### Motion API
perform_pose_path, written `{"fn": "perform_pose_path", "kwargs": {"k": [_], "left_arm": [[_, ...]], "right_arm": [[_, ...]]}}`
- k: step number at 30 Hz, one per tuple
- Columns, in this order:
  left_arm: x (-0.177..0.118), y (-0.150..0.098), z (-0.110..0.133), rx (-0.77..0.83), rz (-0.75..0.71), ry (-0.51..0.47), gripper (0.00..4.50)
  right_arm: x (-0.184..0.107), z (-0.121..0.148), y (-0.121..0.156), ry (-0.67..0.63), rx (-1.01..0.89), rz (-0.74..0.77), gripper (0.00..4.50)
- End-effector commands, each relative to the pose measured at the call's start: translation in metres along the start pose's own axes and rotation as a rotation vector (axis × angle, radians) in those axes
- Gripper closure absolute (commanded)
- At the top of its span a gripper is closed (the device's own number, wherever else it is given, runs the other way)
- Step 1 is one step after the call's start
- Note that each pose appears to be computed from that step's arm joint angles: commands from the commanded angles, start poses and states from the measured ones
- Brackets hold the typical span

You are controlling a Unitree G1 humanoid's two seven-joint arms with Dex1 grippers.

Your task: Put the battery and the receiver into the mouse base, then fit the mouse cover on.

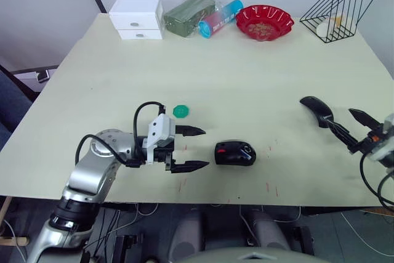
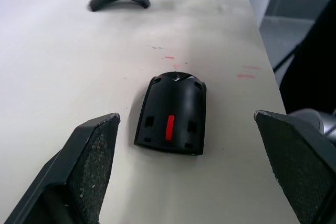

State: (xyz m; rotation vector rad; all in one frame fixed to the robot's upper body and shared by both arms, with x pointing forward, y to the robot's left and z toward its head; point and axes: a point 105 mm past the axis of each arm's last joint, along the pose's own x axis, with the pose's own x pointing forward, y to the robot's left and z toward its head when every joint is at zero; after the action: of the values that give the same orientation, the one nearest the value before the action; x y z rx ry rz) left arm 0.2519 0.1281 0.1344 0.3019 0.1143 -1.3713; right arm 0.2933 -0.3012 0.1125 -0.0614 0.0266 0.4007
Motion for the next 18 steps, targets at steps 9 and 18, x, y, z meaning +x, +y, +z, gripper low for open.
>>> {"fn": "perform_pose_path", "kwargs": {"k": [9,18], "left_arm": [[-0.028,0.003,0.025,0.044,0.045,-0.055,0.12],[-0.046,0.0,0.033,0.056,-0.008,-0.085,0.12]], "right_arm": [[0.022,-0.004,-0.017,0.15,0.0,-0.068,0.0],[0.035,-0.004,-0.019,0.195,-0.004,-0.054,0.0]]}}
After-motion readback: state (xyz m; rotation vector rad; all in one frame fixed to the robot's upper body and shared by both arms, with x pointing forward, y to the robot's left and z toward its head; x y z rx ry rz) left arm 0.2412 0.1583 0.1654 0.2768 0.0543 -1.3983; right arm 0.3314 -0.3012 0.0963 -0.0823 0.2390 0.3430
